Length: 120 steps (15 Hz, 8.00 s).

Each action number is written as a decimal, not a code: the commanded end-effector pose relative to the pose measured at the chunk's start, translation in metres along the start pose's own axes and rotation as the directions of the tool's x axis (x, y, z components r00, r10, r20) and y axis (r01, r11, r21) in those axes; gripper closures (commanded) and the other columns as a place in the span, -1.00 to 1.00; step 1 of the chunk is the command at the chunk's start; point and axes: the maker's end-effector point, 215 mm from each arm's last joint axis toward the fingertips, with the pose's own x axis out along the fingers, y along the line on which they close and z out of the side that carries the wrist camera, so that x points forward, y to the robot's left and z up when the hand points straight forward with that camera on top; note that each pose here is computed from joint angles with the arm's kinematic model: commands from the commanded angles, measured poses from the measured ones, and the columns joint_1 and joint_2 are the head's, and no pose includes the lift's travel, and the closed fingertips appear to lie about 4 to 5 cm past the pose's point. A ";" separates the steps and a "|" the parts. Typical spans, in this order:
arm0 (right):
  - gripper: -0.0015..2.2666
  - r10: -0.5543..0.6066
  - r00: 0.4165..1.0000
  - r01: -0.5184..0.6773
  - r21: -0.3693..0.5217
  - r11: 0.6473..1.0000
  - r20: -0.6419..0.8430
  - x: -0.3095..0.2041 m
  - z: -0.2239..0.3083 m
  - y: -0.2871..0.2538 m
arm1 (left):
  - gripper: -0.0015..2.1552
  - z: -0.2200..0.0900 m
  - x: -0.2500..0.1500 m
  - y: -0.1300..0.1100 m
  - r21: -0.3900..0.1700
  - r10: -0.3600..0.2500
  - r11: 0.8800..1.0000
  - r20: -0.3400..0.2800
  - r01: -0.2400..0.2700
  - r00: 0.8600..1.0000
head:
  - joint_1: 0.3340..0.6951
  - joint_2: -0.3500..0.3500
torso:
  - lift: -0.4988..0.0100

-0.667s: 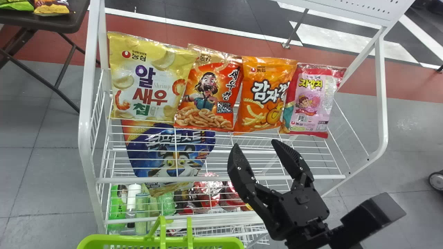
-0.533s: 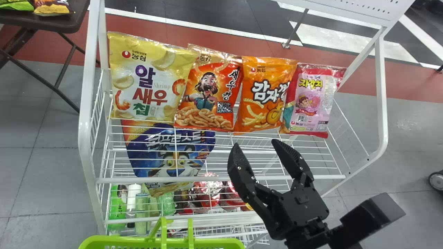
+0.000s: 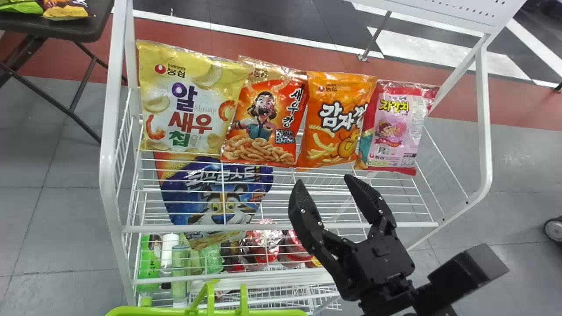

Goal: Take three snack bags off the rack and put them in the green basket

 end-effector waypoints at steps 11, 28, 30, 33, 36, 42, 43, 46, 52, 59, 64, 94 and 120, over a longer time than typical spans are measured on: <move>-0.87 -0.005 1.000 0.005 0.000 1.000 0.001 0.030 -0.021 -0.012 | 0.58 -0.002 -0.001 0.004 0.000 0.017 1.000 -0.006 -0.017 1.000 | 1.00 -1.00 | 0.87; -0.82 0.026 0.993 -0.026 0.001 1.000 -0.115 0.233 -0.086 -0.039 | 0.57 0.007 -0.001 0.012 0.000 -0.005 1.000 -0.020 0.005 1.000 | 1.00 -1.00 | 0.87; 0.01 0.022 0.989 -0.025 -0.021 0.999 -0.145 0.237 -0.094 -0.040 | 0.57 0.006 0.001 0.014 -0.010 -0.011 1.000 -0.031 0.011 0.999 | 1.00 -1.00 | 0.87; 0.86 0.025 0.986 -0.033 -0.046 0.998 -0.163 0.236 -0.097 -0.040 | 0.57 0.008 0.002 0.016 -0.019 -0.019 1.000 -0.037 0.018 0.999 | 1.00 -1.00 | 0.87; 0.96 0.029 0.986 -0.040 -0.068 0.997 -0.165 0.234 -0.098 -0.038 | 0.57 0.008 0.003 0.017 -0.021 -0.020 1.000 -0.042 0.019 0.999 | 1.00 -1.00 | 0.87; 0.96 -0.025 0.986 0.011 -0.084 0.996 -0.167 0.222 -0.096 -0.062 | 0.57 0.007 0.005 0.015 -0.020 -0.017 1.000 -0.048 0.017 0.999 | 1.00 -1.00 | 0.87; 0.96 -0.043 0.986 0.031 -0.076 0.997 -0.161 0.220 -0.093 -0.073 | 0.57 0.006 0.005 0.016 -0.022 -0.014 1.000 -0.050 0.013 0.999 | 1.00 -1.00 | 0.87; 0.96 -0.067 0.986 0.058 -0.062 0.996 -0.153 0.209 -0.088 -0.094 | 0.57 0.005 0.005 0.017 -0.024 -0.008 1.000 -0.054 0.007 0.999 | 1.00 -1.00 | 0.87; 0.96 -0.017 0.992 0.016 -0.007 1.000 -0.125 0.183 -0.063 -0.080 | 0.57 0.000 0.009 0.017 -0.026 0.009 1.000 -0.073 -0.011 0.997 | 1.00 -1.00 | 0.87; 0.96 0.054 0.988 -0.048 0.046 0.998 -0.143 0.160 -0.053 -0.047 | 0.57 -0.002 0.010 0.018 -0.015 0.025 1.000 -0.086 -0.026 0.996 | 1.00 -1.00 | 0.87; 0.96 0.144 0.974 -0.122 0.130 0.984 -0.176 0.118 -0.047 -0.020 | 0.57 -0.002 0.009 0.018 -0.023 0.026 0.999 -0.093 -0.028 0.995 | 1.00 -1.00 | 0.87; 0.96 0.518 0.394 -0.045 0.547 0.836 -0.759 -0.120 -0.184 0.068 | 0.57 0.056 -0.005 0.018 0.153 0.110 0.981 0.042 -0.116 0.993 | 1.00 -1.00 | 0.87; -0.86 -0.095 0.994 0.095 -0.015 0.995 -0.045 0.146 -0.037 -0.203 | 0.57 0.051 -0.006 0.018 0.141 0.112 0.983 0.031 -0.115 0.993 | 1.00 -1.00 | 0.87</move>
